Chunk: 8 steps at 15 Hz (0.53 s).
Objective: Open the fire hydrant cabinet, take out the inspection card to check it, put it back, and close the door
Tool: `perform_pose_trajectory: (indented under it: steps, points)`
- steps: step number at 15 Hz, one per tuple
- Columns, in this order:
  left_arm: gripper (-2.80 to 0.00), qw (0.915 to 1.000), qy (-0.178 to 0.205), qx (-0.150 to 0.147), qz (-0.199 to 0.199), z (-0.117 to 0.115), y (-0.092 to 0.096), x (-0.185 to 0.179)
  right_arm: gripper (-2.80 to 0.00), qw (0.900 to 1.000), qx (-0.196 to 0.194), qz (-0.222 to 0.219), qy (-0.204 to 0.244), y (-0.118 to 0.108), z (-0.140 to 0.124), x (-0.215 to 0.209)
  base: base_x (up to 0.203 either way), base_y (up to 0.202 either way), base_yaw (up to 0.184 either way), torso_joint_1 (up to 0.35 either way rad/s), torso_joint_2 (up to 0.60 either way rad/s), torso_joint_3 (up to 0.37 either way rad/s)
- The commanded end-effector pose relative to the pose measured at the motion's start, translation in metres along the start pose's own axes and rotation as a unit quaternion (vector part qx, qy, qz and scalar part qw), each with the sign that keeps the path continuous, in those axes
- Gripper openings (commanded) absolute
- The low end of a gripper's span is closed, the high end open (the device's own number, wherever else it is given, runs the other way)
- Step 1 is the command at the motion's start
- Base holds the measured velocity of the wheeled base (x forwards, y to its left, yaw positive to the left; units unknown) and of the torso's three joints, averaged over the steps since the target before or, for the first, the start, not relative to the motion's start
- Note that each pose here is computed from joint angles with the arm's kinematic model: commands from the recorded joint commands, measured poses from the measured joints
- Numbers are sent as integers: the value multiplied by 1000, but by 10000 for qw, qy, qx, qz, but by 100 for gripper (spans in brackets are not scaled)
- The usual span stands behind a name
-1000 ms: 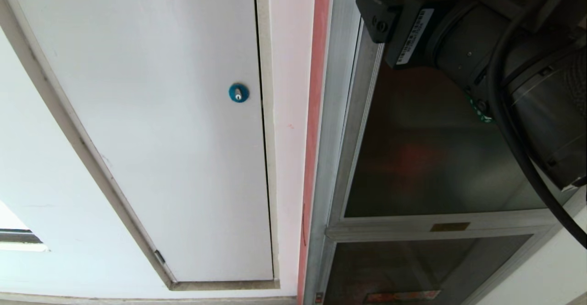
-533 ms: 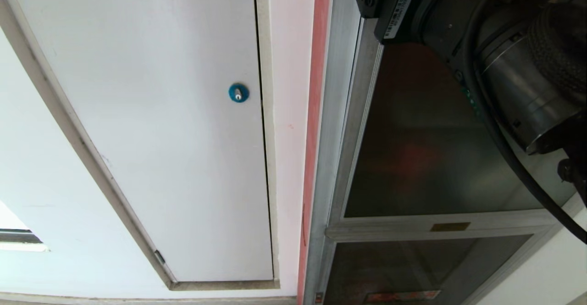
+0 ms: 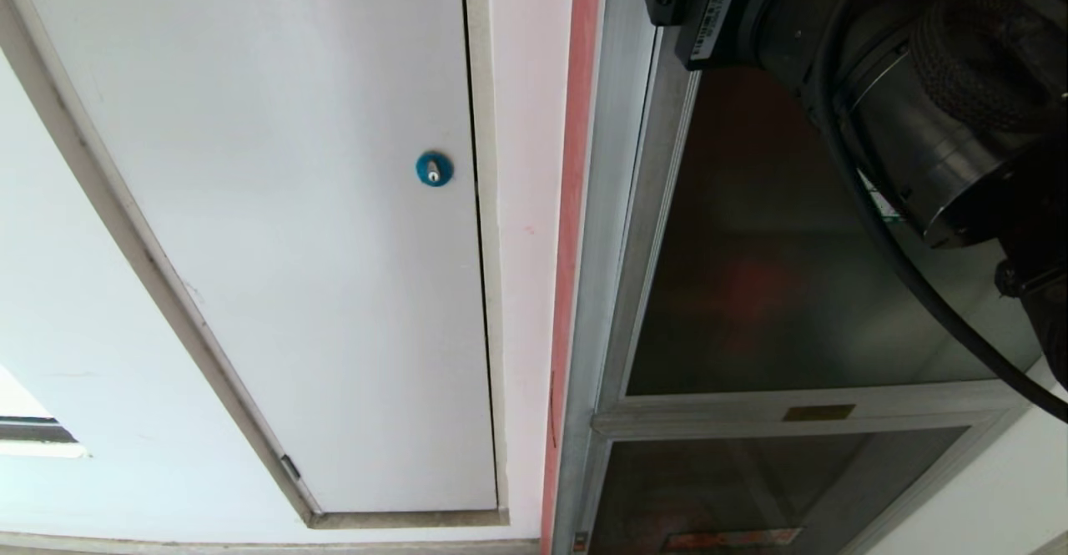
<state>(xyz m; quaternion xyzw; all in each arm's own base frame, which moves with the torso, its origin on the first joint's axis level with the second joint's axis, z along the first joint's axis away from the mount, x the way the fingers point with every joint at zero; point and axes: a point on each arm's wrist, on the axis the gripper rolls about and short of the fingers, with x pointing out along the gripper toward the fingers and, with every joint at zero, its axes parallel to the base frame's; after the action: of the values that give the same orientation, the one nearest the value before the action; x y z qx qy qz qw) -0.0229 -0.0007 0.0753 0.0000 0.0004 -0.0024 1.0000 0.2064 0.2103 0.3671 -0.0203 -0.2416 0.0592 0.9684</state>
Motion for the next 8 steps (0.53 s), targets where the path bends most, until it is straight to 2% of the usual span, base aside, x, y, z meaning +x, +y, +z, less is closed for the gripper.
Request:
perform_pose_trajectory:
  steps: [1,6,7,8]
  points:
    - [-280,10000,3,0,1,0,0,0,0,10000,9,-41,-28,0,2,2,0,0,0,0,0,0]
    - [-280,10000,3,0,1,0,0,0,0,9999,31,-73,-65,0,4,6,0,0,0,0,0,0]
    - [-280,10000,12,0,1,0,0,0,-280,10000,27,-70,-60,0,4,6,0,0,0,0,0,0]
    - [-280,10000,3,0,1,0,0,0,-280,10000,24,-68,-56,1,3,6,0,0,0,0,0,0]
